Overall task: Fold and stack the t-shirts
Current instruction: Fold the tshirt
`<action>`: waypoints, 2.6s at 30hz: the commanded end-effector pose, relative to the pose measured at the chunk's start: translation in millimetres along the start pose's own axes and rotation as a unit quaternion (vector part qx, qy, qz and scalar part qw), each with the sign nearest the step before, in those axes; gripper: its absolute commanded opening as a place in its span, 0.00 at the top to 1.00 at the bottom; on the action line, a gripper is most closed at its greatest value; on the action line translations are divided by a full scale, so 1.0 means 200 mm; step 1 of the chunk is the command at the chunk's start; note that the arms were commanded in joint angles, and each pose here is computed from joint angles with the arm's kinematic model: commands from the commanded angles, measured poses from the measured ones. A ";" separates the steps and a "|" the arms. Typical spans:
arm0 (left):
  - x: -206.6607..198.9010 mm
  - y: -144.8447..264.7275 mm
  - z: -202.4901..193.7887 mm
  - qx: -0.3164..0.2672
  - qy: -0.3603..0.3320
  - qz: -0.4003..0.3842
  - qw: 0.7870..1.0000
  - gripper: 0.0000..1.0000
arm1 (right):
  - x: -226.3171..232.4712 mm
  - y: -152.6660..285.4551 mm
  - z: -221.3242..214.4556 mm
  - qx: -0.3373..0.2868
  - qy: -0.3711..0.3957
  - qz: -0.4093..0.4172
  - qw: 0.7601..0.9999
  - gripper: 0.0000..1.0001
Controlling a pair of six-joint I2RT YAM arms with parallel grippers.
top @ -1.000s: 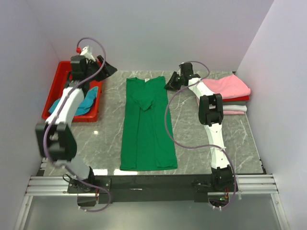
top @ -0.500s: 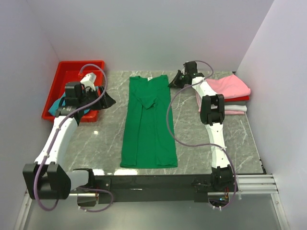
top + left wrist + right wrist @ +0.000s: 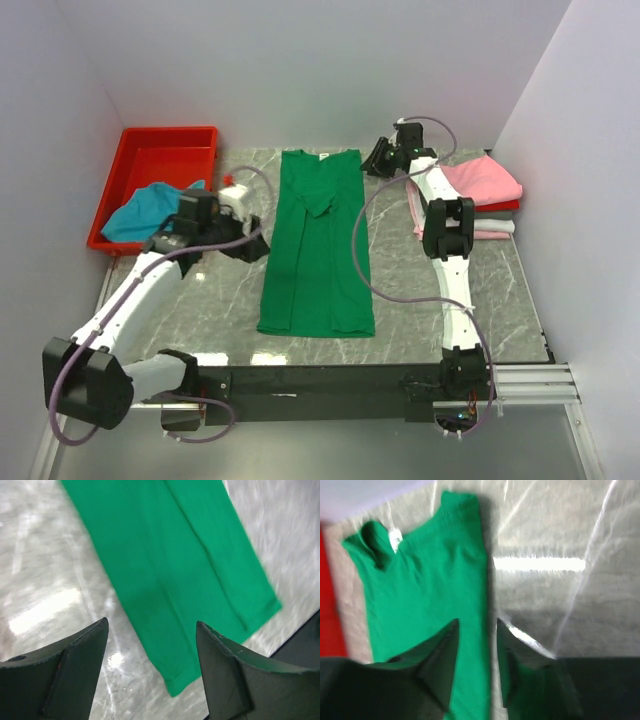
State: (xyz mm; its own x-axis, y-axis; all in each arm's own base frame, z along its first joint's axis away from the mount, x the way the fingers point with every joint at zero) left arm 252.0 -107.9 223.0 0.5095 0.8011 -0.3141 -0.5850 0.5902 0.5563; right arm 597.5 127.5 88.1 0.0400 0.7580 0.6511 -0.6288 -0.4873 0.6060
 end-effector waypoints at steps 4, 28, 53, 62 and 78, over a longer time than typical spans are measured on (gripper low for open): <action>-0.18 -0.08 -0.09 0.029 -0.289 0.009 0.957 0.24 | 0.21 0.40 -0.01 0.029 0.233 0.069 0.970 0.44; -0.36 -0.01 -0.75 0.030 -0.627 -0.175 0.759 0.44 | 0.27 1.48 -1.41 0.073 0.744 0.307 0.589 0.18; -0.23 -0.20 -0.95 0.120 -0.652 -0.117 0.740 0.64 | 0.22 1.48 -1.59 0.081 0.800 0.311 0.507 0.17; -0.26 -0.20 -0.94 0.117 -0.642 -0.135 0.746 1.00 | 0.12 1.40 -1.83 0.119 0.830 0.304 0.452 0.18; -0.31 -0.15 -0.88 0.067 -0.626 -0.140 0.764 1.00 | 0.04 1.23 -1.95 0.186 0.846 0.217 0.450 0.47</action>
State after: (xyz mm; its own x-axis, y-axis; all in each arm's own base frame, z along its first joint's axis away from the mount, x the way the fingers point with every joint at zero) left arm 130.6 -156.7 85.4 0.8483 -0.1513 0.5074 -0.3261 0.6057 0.7258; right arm 135.7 187.8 75.1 -0.8578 -0.3743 -0.3523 -0.0515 -0.6193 0.7835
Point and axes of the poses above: each gripper's point midway between its finger pads, its own y axis back along the fingers, its own x axis along the line the jaws close on, z = x × y, the point moved 7 cm from there along y, back along the fingers, and after that the axes turned 1 degree about -y, right-handed, at the moved point
